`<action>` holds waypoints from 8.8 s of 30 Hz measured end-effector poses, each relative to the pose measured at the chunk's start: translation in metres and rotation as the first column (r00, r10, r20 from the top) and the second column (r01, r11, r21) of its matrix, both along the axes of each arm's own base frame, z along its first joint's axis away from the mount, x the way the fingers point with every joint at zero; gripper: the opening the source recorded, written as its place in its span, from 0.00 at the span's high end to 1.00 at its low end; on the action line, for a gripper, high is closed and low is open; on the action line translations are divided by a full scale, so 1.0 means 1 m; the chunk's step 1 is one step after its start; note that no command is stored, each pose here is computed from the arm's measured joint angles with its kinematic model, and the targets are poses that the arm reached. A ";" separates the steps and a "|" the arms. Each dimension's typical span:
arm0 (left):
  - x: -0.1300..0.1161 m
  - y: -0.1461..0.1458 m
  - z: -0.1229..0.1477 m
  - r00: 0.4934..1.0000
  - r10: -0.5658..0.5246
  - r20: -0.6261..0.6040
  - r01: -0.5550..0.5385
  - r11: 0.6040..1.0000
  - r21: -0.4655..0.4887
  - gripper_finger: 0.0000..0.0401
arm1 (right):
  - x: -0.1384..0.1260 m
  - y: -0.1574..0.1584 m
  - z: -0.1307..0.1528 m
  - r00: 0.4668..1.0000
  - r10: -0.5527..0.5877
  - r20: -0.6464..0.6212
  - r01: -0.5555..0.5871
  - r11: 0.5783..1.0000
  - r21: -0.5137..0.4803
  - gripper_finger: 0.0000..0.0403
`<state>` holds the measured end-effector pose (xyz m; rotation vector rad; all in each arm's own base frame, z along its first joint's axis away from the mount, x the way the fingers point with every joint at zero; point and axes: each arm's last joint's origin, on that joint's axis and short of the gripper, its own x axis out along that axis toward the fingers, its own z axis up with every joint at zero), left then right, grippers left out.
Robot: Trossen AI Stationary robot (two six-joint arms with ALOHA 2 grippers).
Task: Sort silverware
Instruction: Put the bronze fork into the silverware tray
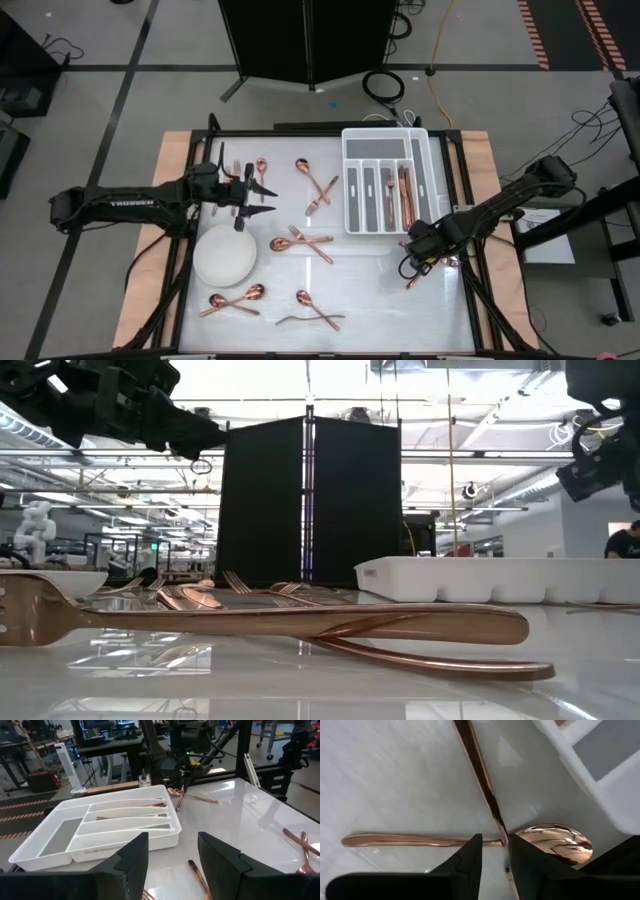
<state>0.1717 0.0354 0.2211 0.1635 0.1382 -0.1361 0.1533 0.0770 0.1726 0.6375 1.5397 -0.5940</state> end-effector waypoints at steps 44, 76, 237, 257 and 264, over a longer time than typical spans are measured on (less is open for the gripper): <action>0.000 0.000 0.000 1.000 0.002 -0.003 -0.002 1.000 -0.019 0.57 | -0.010 -0.004 -0.033 0.998 0.029 0.048 -0.032 0.998 0.062 0.98; 0.000 0.000 0.003 1.000 0.001 0.025 -0.001 1.000 -0.004 0.57 | 0.077 -0.011 0.125 0.407 0.913 -0.001 -0.598 0.266 -0.756 1.00; -0.009 0.013 0.020 0.889 0.432 0.154 -0.440 0.897 0.026 0.57 | 0.307 -0.006 -0.035 0.887 0.223 0.404 -0.100 0.948 -0.302 0.82; -0.009 0.013 0.020 0.889 0.430 0.155 -0.439 0.898 0.025 0.57 | 0.303 -0.013 0.002 0.848 0.259 0.462 -0.088 0.929 -0.359 0.90; -0.009 0.013 0.020 0.889 0.430 0.155 -0.439 0.898 0.025 0.57 | 0.295 -0.003 0.004 0.866 0.255 0.431 -0.102 0.932 -0.347 0.86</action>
